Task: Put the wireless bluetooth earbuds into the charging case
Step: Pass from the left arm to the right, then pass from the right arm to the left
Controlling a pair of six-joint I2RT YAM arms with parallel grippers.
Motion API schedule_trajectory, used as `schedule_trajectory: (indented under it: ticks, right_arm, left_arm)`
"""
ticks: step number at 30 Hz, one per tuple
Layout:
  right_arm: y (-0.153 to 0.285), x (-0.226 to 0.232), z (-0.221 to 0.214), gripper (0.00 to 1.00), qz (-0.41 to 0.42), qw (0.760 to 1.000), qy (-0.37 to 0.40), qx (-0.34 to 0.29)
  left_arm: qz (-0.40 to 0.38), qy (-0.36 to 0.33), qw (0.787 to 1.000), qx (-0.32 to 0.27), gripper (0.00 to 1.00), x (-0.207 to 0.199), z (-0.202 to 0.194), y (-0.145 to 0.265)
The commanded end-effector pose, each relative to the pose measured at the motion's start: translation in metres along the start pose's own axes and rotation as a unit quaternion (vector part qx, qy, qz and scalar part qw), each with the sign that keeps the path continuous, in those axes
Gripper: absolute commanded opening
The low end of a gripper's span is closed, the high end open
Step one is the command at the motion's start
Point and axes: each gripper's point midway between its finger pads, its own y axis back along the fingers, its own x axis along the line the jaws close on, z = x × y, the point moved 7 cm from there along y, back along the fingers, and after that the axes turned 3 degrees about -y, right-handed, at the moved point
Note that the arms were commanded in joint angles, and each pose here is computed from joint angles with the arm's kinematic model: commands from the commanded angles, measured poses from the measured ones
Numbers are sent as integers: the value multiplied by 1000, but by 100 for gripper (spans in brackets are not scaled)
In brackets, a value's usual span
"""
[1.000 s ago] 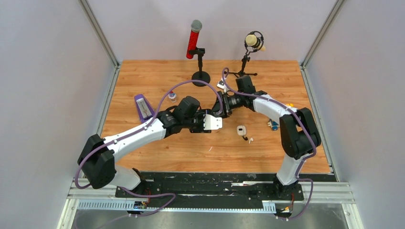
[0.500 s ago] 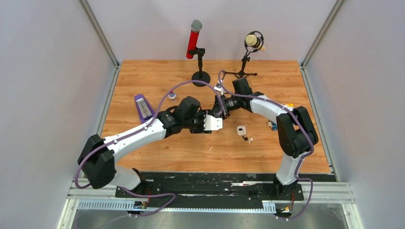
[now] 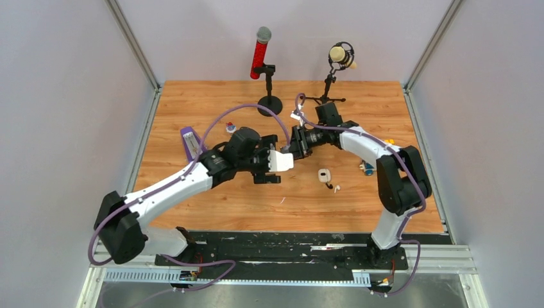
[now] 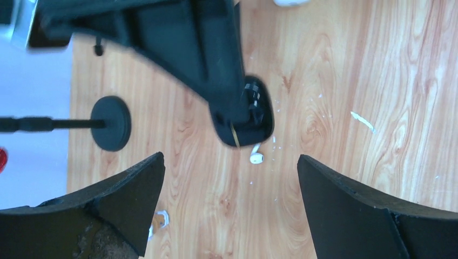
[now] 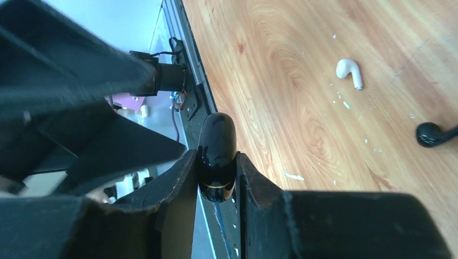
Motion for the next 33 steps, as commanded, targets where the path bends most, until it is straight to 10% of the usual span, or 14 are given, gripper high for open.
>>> schedule_trajectory:
  ticks: [1, 14, 22, 33]
  right_arm:
    - [43, 41, 23, 10, -17, 990, 119, -70]
    - [116, 159, 25, 14, -69, 864, 397, -302]
    - [104, 149, 28, 15, -28, 893, 298, -336]
    - [92, 151, 16, 16, 17, 902, 286, -322]
  left_arm:
    - [61, 65, 993, -81, 100, 32, 14, 49]
    - [-145, 364, 873, -290, 100, 75, 43, 53]
    - [-197, 369, 816, -398, 98, 92, 78, 61]
    - [-225, 378, 806, -395, 87, 69, 82, 54]
